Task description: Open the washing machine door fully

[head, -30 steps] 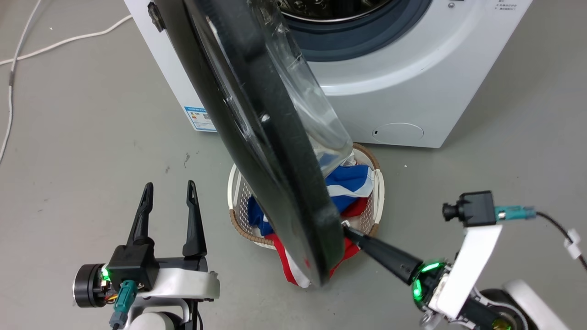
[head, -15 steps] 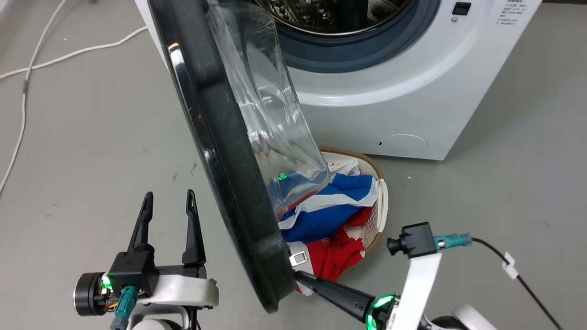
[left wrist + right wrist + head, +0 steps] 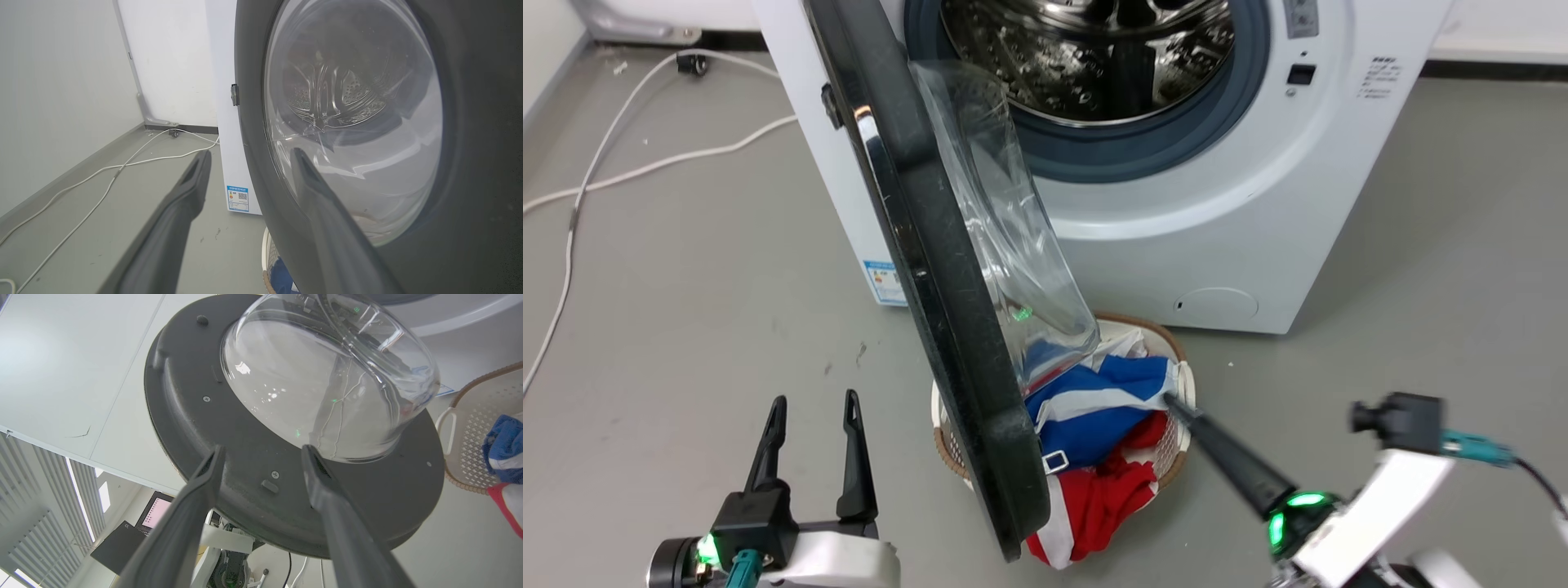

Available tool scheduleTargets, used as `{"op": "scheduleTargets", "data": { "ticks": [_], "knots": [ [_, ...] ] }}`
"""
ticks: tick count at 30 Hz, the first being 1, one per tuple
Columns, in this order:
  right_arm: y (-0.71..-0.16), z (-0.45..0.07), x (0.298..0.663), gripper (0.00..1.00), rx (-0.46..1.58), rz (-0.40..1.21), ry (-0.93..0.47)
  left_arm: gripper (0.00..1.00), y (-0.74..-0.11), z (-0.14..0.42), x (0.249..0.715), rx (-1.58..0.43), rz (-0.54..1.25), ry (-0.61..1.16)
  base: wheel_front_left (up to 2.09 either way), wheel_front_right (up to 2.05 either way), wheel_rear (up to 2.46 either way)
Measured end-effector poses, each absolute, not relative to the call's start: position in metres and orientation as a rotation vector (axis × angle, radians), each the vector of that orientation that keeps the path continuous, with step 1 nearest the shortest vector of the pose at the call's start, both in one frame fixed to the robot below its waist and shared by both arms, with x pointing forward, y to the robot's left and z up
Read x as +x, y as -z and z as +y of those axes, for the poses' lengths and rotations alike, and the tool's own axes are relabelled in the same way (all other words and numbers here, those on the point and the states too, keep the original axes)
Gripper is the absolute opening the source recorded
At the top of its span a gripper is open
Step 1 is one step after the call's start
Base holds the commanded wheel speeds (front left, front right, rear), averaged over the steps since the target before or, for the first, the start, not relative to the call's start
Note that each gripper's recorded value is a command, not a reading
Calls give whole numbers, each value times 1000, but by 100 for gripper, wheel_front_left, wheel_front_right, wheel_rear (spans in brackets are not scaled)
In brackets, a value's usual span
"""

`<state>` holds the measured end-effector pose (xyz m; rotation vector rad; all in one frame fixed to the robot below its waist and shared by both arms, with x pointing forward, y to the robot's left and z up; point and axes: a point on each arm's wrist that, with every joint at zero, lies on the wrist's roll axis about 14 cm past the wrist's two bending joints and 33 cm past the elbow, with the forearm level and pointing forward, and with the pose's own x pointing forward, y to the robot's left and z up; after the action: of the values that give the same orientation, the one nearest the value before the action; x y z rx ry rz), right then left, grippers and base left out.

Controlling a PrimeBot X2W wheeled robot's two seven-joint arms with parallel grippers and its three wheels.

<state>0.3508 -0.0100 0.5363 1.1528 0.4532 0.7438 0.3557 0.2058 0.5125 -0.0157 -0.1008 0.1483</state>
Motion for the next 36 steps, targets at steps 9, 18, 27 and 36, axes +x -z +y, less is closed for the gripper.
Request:
{"op": "scheduleTargets", "data": {
  "ticks": [9,18,27,36],
  "knots": [
    [-582,-104,376,100,1087,-40,-453,100,-518,204,345,-19,-119,-140,0,0,0],
    [-611,-166,375,100,571,-353,-264,100,-520,201,342,-17,-125,-129,0,0,0],
    [-595,-159,364,100,158,-351,-204,100,-520,199,342,-14,-127,-122,0,0,0],
    [-544,-168,357,100,99,-202,-125,100,-520,199,341,-17,-125,-123,0,0,0]
  ]
}}
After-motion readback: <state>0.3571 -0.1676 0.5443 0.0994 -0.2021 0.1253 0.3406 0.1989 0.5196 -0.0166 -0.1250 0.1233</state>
